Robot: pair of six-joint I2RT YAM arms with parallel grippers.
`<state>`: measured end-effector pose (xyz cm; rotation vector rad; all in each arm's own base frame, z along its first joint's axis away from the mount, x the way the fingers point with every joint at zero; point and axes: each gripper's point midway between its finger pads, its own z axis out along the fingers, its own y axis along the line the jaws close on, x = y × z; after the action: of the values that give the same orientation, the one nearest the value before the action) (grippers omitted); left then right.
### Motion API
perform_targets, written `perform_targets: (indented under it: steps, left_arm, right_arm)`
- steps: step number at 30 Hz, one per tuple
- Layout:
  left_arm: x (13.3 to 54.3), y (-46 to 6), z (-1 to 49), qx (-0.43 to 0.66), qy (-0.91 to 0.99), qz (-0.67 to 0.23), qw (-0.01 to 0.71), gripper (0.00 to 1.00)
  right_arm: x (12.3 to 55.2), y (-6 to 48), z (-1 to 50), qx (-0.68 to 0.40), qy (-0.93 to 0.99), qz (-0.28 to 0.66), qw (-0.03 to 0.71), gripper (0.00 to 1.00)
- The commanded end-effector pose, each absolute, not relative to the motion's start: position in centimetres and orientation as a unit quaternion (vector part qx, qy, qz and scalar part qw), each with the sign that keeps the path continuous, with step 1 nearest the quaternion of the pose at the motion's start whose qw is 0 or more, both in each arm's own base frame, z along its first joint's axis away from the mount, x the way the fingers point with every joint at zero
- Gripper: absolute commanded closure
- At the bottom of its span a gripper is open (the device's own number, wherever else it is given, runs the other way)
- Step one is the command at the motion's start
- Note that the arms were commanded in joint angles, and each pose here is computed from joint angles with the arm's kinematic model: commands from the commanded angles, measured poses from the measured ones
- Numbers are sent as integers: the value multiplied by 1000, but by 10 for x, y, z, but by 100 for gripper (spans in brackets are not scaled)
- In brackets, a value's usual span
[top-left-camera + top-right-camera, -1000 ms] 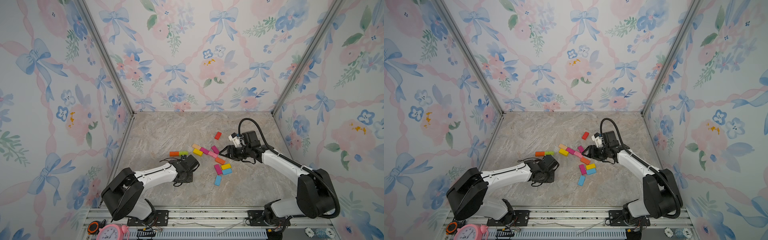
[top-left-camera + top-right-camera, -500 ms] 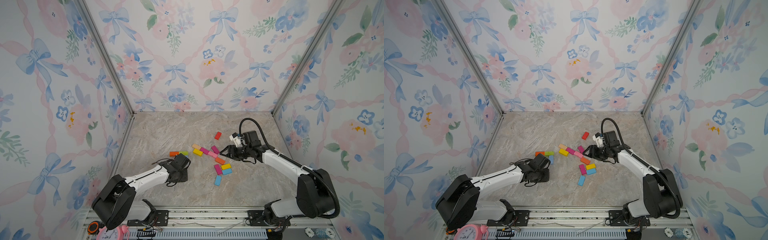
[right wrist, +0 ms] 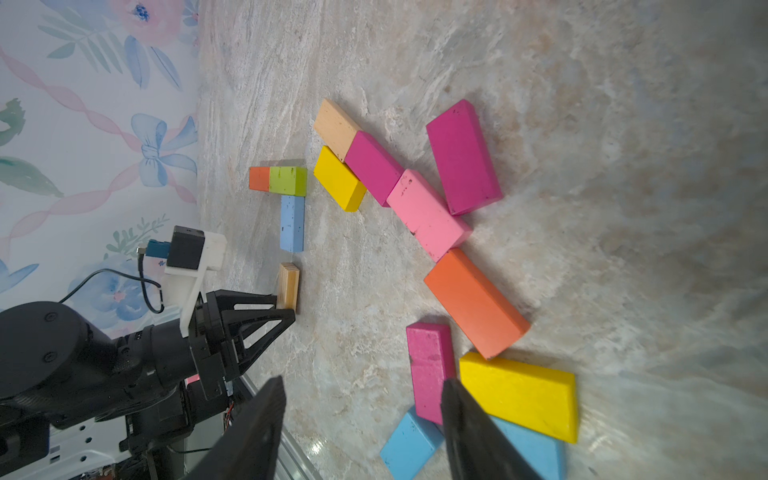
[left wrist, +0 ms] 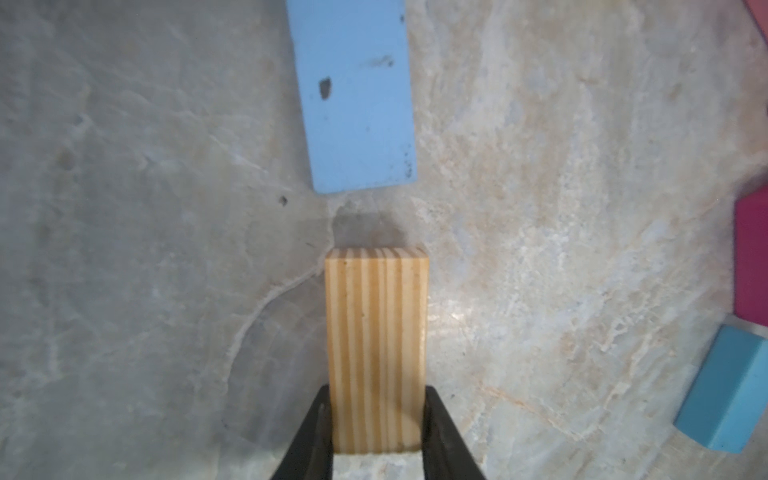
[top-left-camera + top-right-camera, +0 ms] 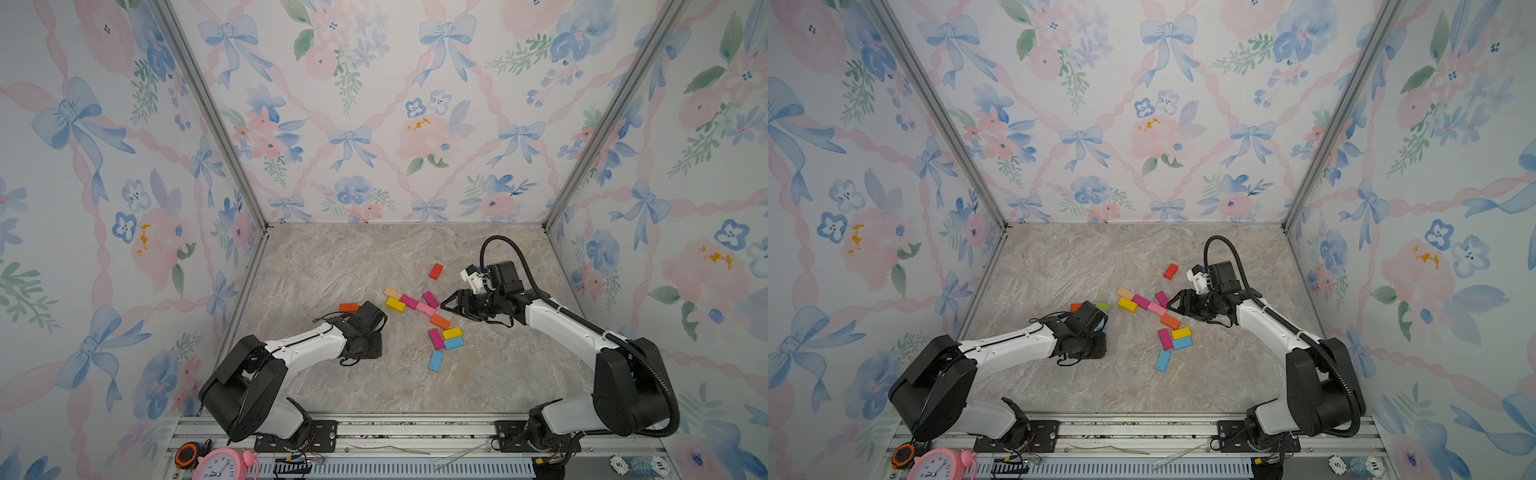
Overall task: Assemble the number 7 with building blocks
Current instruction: Assemble the building block at the center of the board.
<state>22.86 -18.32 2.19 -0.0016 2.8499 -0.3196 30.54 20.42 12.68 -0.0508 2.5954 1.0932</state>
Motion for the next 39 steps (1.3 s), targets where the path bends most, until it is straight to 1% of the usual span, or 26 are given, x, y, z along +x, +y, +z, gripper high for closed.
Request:
perform_targets:
  steps: [1, 18, 24, 26, 32, 37, 39]
  left_arm:
    - [226, -178, 13, -5, 988, -96, 119, 76]
    - [231, -168, 7, -25, 991, -70, 111, 78]
    - [230, -164, 7, -31, 992, -63, 109, 75]
    - [229, -164, 7, -31, 992, -62, 108, 70]
    - [230, -164, 8, -32, 991, -64, 111, 44]
    - [231, -164, 10, -31, 991, -65, 116, 28]
    - [233, -166, 16, -27, 989, -72, 124, 23]
  right_arm:
    - [303, 199, 121, -16, 913, 378, 156, 38]
    - [304, 198, 121, -13, 911, 381, 157, 38]
    - [305, 198, 121, -13, 910, 382, 158, 38]
    - [304, 198, 122, -13, 910, 384, 158, 38]
    - [305, 198, 123, -14, 909, 385, 163, 38]
    - [305, 198, 123, -13, 909, 384, 163, 38]
    - [305, 197, 123, -12, 909, 384, 162, 38]
